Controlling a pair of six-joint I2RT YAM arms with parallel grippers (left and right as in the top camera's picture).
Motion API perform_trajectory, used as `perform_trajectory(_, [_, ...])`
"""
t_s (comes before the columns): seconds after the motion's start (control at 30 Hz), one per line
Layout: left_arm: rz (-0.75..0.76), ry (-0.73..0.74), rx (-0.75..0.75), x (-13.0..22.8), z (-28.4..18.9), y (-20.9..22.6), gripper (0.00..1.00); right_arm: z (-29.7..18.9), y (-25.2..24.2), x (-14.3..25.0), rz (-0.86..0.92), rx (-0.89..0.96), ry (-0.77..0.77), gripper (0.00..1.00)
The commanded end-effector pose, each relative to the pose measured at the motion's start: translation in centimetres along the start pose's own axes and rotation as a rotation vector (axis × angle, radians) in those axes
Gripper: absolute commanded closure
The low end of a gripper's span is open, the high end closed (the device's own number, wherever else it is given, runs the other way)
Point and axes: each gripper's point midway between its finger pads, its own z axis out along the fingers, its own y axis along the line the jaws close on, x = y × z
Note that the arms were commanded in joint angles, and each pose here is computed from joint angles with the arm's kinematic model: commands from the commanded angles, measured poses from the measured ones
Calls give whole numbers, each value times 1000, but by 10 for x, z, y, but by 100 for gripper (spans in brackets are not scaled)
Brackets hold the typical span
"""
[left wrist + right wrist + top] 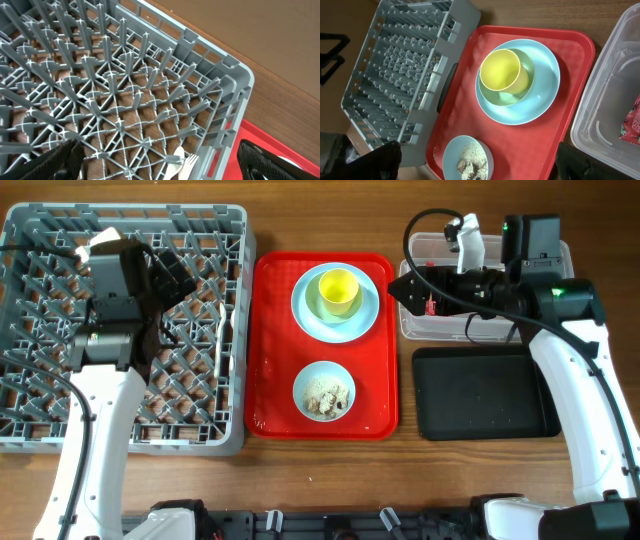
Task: Sort waste into correct bins and load items into the dishwasher rack
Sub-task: 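Move the right gripper back to the light-blue bowl of rice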
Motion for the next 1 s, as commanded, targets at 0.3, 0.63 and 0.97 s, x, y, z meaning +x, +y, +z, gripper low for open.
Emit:
perform_trajectory(0.3, [-21,-10,23,-6,-4,-4,0,3,2,1,9,-21,11,0])
perform_trajectory(0.63, [-21,-10,22,-6,-4,-4,0,3,2,-3,179,-23,-4,0])
perform_trajectory(0.97, [-21,-10,22,-6,-4,-4,0,69,67,76,-111,161,213,27])
